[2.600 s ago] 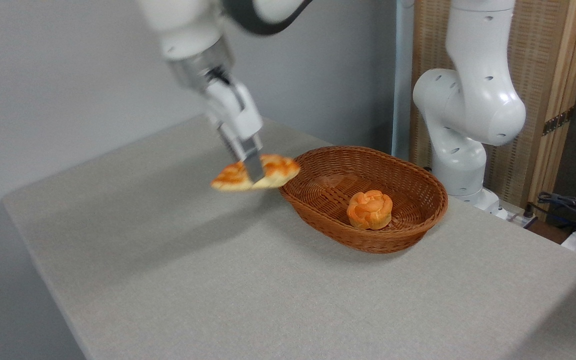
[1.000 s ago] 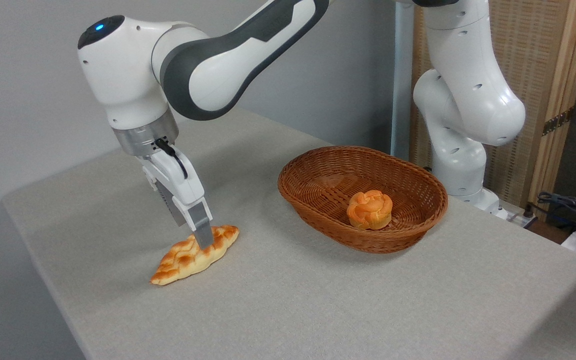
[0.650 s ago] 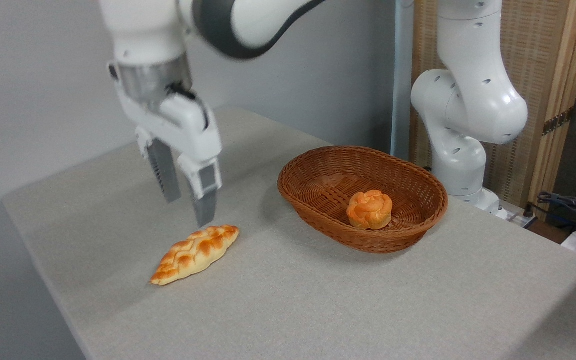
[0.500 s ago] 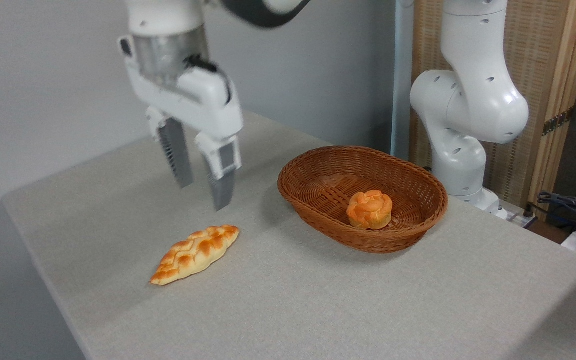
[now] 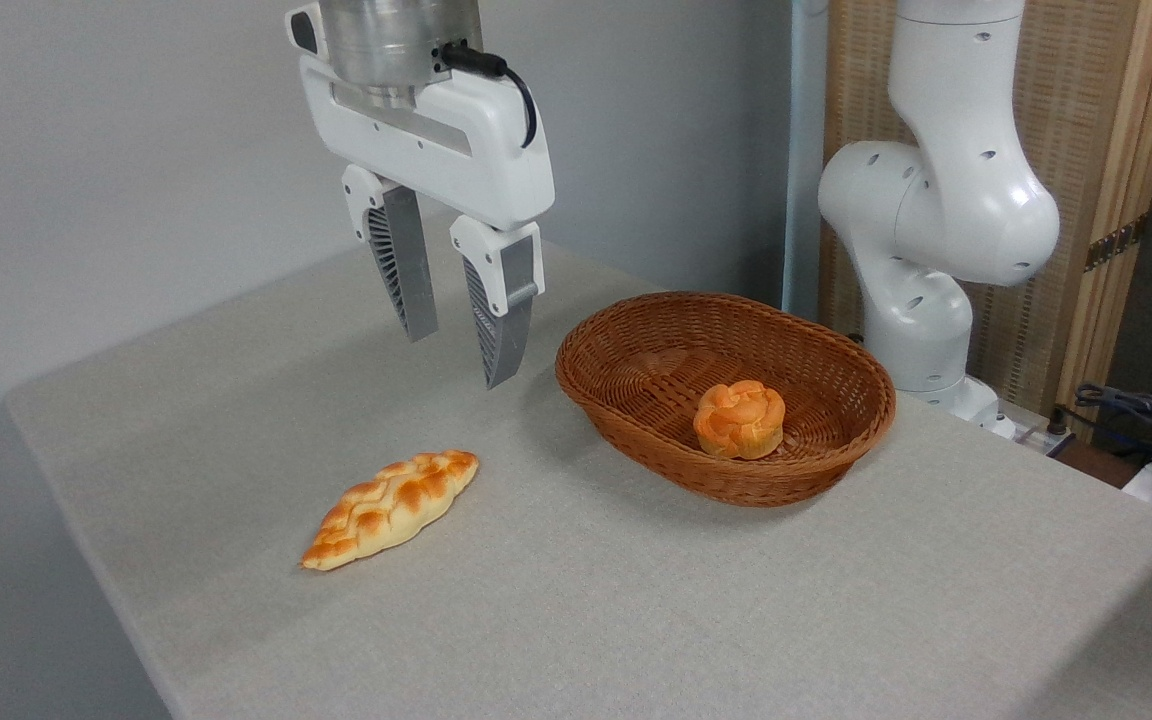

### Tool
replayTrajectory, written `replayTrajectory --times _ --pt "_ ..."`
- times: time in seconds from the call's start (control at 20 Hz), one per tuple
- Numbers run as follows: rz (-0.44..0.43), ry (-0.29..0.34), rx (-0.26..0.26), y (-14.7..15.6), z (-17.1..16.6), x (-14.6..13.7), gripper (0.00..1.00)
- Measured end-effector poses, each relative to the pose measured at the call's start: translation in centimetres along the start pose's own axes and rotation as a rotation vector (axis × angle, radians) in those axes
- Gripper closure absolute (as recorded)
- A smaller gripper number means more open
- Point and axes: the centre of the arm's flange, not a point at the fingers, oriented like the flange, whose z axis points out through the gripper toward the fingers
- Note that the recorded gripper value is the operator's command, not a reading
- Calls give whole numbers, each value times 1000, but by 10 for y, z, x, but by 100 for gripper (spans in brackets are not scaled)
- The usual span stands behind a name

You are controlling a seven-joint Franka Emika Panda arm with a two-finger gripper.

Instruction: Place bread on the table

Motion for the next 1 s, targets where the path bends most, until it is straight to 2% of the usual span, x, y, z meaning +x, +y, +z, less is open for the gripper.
replayTrajectory --times 0.2,0.3,0.4,1.0 --pt "5 0 13 -5 -2 3 0" --pt "18 -32 48 -6 0 5 0" --pt "29 -46 63 -4 1 8 0" --pt "32 -51 36 0 5 10 0"
